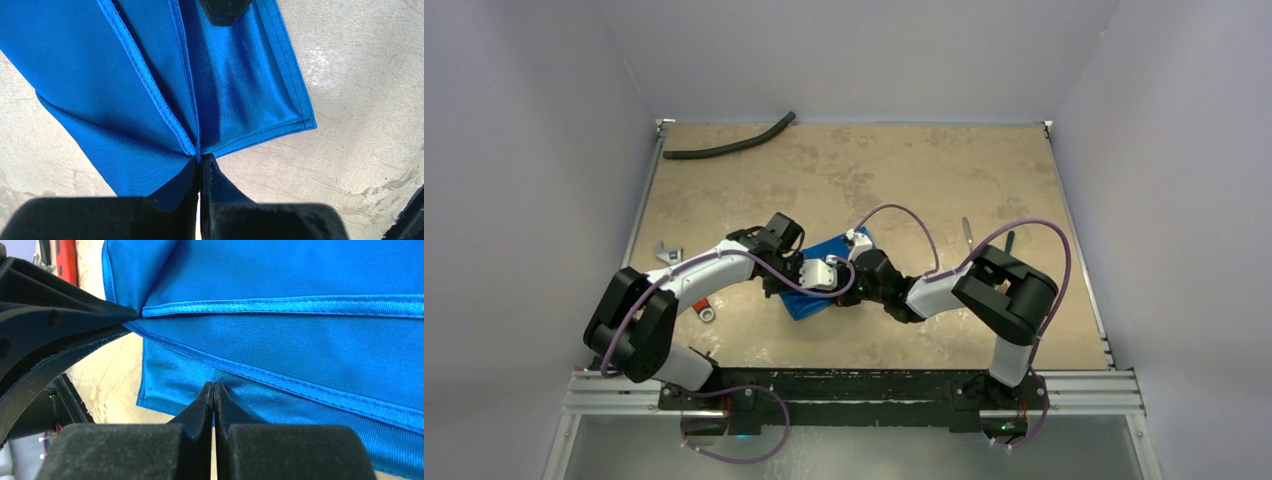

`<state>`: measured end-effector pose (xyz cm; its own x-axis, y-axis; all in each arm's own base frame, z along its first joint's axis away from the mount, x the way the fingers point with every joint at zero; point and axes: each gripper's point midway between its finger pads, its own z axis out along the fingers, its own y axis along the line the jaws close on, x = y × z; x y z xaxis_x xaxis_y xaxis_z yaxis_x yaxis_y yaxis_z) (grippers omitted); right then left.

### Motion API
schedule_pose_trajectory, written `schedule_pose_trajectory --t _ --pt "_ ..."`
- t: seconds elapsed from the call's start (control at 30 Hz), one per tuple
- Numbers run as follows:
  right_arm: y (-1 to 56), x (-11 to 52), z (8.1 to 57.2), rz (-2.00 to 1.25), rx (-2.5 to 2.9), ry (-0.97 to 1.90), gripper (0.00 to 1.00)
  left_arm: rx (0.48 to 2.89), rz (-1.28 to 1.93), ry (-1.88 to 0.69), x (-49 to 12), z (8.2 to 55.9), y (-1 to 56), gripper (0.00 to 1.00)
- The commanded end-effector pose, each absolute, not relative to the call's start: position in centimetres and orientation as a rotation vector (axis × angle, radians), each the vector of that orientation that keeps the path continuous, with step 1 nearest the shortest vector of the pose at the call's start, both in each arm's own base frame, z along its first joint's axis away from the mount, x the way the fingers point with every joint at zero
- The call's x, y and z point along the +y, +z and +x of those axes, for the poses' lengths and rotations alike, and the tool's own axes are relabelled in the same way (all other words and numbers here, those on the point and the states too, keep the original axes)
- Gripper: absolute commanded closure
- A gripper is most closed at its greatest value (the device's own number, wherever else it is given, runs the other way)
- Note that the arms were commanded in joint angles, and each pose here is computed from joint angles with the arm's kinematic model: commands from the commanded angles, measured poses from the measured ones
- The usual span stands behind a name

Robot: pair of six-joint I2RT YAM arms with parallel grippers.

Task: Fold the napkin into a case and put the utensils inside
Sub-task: Smooth out the 2/3-rectangle-folded napkin at the center of the board.

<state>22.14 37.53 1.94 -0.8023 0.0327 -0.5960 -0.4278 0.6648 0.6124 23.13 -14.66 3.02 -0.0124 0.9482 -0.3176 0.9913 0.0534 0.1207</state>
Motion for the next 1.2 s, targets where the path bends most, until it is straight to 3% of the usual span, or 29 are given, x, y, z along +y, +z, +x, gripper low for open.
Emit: schedule_pose_trajectory --t 0.0,0.4,1.17 --pt "-1.1 35.6 22.0 -0.204 2.415 0.923 1.00 1.955 1.946 -0.194 -15.5 23.9 5.3 1.00" --pt "-3.2 33.9 21.8 -0.034 2.488 0.903 1.00 1.943 2.017 -0.225 -15.0 22.4 4.5 1.00" --pt "-3.1 33.6 22.4 0.003 2.483 0.893 1.00 1.949 2.150 -0.243 -14.1 18.6 0.2 1.00"
